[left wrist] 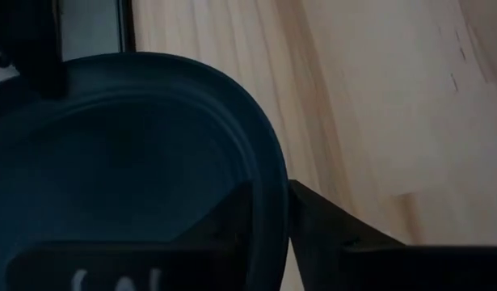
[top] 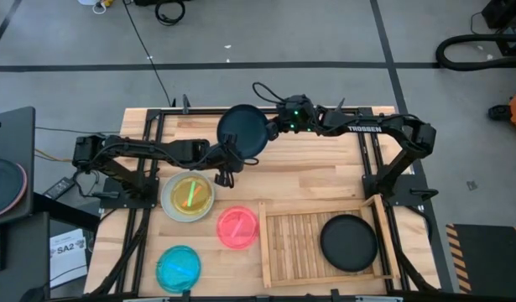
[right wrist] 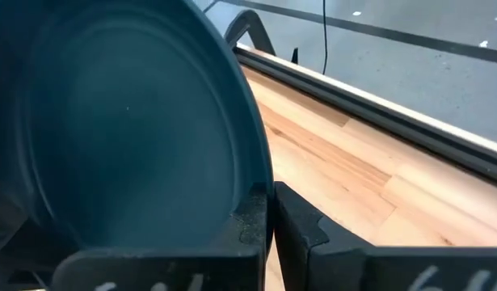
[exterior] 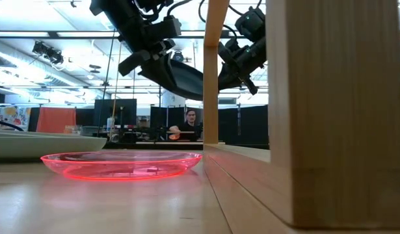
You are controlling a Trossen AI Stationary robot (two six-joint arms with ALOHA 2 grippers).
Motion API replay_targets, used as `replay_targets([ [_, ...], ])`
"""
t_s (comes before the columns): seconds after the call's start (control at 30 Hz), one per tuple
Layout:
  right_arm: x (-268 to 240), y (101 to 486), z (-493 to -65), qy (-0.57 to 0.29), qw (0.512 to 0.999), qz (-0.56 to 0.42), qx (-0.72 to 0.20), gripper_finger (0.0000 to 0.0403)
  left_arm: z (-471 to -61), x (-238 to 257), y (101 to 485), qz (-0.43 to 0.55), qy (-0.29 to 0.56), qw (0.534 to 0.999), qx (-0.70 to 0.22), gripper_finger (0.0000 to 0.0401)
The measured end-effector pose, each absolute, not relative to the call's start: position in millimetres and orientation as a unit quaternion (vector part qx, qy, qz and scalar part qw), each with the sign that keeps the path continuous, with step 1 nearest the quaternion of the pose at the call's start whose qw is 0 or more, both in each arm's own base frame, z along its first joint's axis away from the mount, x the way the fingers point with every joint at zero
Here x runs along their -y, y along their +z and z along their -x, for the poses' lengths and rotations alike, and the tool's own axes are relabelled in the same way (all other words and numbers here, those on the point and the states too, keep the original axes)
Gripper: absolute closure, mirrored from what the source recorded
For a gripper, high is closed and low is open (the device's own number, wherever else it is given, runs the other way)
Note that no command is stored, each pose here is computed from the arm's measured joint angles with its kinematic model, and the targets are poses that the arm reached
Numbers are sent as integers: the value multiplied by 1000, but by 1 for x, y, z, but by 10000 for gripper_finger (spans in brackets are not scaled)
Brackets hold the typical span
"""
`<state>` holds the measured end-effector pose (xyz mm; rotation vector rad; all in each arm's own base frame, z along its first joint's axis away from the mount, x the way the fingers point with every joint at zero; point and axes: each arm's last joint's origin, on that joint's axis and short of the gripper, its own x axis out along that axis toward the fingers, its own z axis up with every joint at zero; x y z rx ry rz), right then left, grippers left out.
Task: Place and stack plates onto a shelf
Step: Stack the dark blue plate on the black plate on the shelf
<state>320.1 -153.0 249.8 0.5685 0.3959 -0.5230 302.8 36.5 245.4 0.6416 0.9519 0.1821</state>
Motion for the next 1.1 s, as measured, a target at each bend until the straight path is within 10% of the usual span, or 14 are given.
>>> replay_targets([
  [0.63, 217, 255, -283, -378, 895, -164, -174, 388, -306, -37, 248, -301, 93, 846, -430, 248],
  [1.1, 216, 276, -219, -272, 886, -236, -292, 388, -307, -34, 248, -286, 53, 859, -421, 248],
])
